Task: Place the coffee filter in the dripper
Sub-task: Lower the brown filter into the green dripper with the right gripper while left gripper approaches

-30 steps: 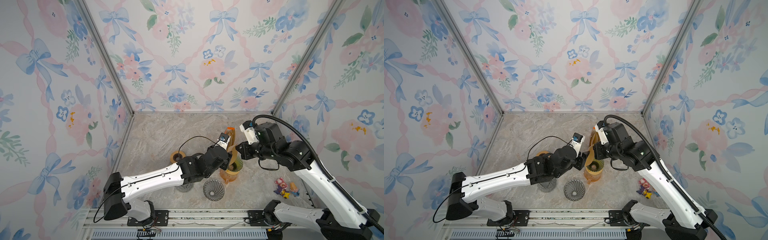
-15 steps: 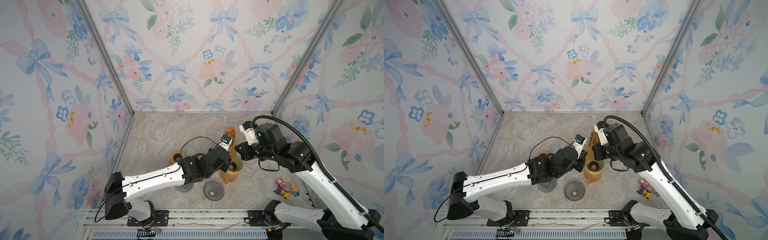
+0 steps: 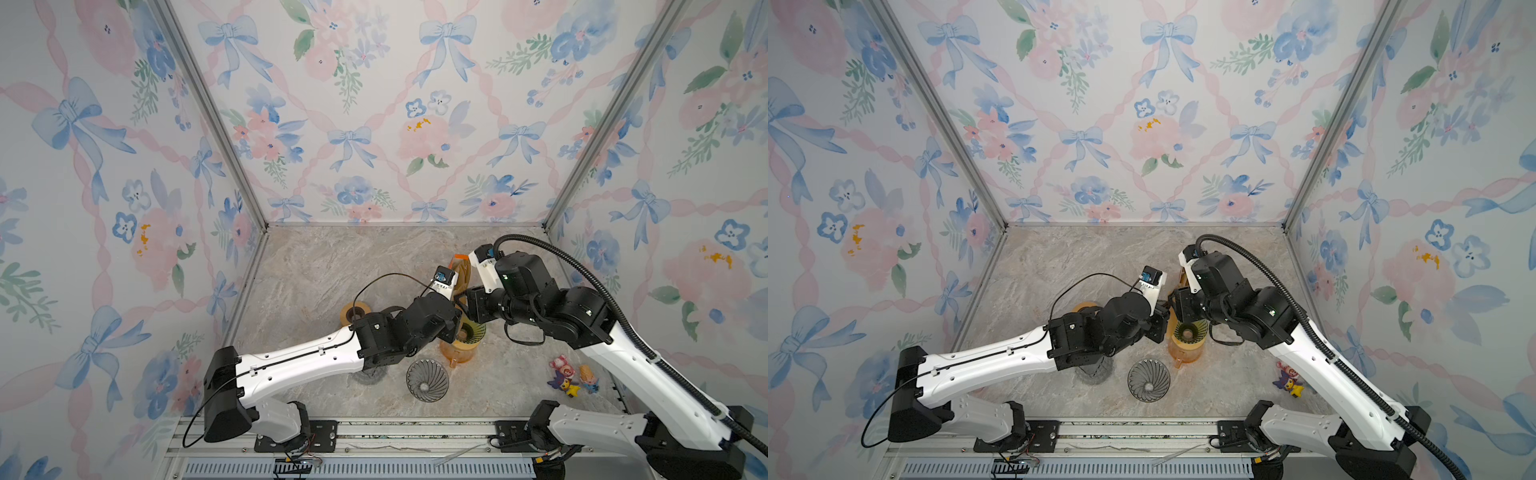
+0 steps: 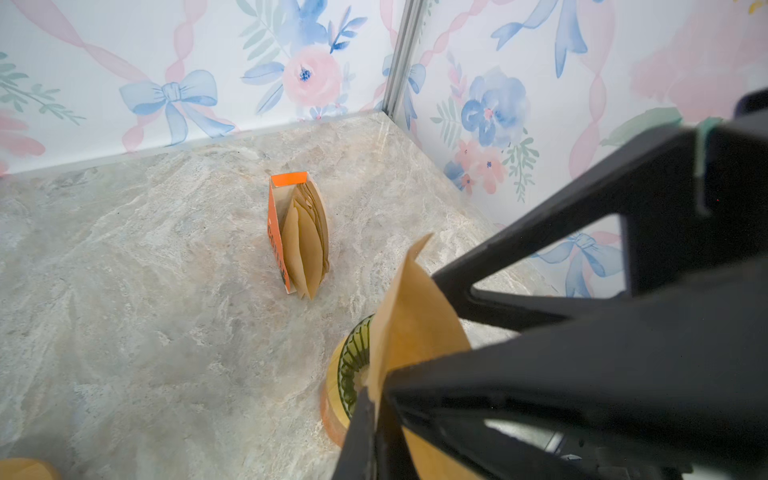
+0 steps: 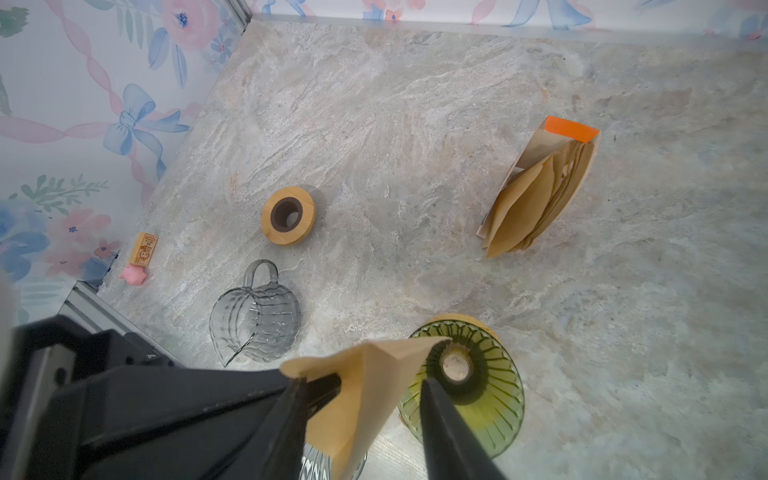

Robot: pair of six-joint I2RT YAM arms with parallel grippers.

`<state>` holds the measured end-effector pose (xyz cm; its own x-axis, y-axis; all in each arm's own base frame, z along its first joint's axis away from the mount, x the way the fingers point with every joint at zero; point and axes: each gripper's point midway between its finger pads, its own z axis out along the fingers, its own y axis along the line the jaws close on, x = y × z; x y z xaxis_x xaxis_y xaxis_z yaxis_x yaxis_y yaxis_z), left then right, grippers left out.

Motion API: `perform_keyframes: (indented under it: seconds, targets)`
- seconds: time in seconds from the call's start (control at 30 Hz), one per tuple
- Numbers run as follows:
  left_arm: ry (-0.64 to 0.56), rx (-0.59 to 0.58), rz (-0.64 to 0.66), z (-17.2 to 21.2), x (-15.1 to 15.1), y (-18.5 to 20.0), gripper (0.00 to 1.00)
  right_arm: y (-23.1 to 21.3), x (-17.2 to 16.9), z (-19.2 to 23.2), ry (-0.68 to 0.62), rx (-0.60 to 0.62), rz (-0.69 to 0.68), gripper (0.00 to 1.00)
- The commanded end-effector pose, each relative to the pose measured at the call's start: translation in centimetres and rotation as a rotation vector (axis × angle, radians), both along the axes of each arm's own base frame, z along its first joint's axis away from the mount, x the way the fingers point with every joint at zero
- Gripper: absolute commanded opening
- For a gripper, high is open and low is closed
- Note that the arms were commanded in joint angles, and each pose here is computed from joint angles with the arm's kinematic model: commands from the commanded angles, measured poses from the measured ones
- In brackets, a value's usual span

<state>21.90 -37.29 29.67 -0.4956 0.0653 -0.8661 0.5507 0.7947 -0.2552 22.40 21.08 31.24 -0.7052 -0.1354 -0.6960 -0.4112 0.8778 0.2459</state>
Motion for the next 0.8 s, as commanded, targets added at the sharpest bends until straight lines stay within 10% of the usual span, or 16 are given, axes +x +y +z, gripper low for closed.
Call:
perform_keyframes:
  seconds: [0.0, 0.77]
  targets:
    - [0.052, -0.073, 0.097, 1.5, 0.4, 1.4, 0.0, -0.3, 0.0, -0.2, -0.034, -0.023, -0.05, 0.47]
    - [0.259, -0.103, 0.121, 0.2, 0.3, 0.3, 0.0, -2.4, -0.2, -0.9, -0.093, -0.076, -0.145, 0.12]
